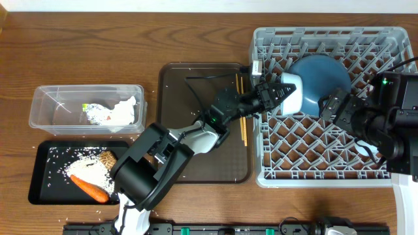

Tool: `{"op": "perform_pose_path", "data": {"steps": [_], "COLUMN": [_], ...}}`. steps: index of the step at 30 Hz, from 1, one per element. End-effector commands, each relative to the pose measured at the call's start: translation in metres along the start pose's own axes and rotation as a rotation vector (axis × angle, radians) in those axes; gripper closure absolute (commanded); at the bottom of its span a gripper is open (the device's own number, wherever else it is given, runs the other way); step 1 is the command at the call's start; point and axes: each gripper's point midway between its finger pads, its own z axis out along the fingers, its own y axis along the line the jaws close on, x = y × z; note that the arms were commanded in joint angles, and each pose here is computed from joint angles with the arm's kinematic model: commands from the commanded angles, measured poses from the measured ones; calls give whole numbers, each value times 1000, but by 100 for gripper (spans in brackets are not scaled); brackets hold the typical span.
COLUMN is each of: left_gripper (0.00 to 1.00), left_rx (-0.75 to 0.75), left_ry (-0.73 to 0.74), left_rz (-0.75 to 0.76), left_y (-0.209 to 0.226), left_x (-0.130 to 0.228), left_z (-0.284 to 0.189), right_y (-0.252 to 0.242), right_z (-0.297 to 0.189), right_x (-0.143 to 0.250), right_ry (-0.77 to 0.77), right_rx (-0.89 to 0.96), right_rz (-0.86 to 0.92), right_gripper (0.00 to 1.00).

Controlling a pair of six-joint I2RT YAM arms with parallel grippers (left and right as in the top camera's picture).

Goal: Sort waste into correct bins and load items into the dishwasher rack

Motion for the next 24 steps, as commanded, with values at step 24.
{"op": "perform_pose_path", "data": {"steps": [24], "left_gripper": [62], "left_rx": [16], "left_ry": [54], "left_rz": [-15], "left_y": [-4], "left_x": [8], "left_z": [6], "right_y": [-6], "right_z": [-2], "right_x": [-3], "right_ry": [-12], "right_rx": [28], "right_rz": [23], "right_gripper": [1]}}
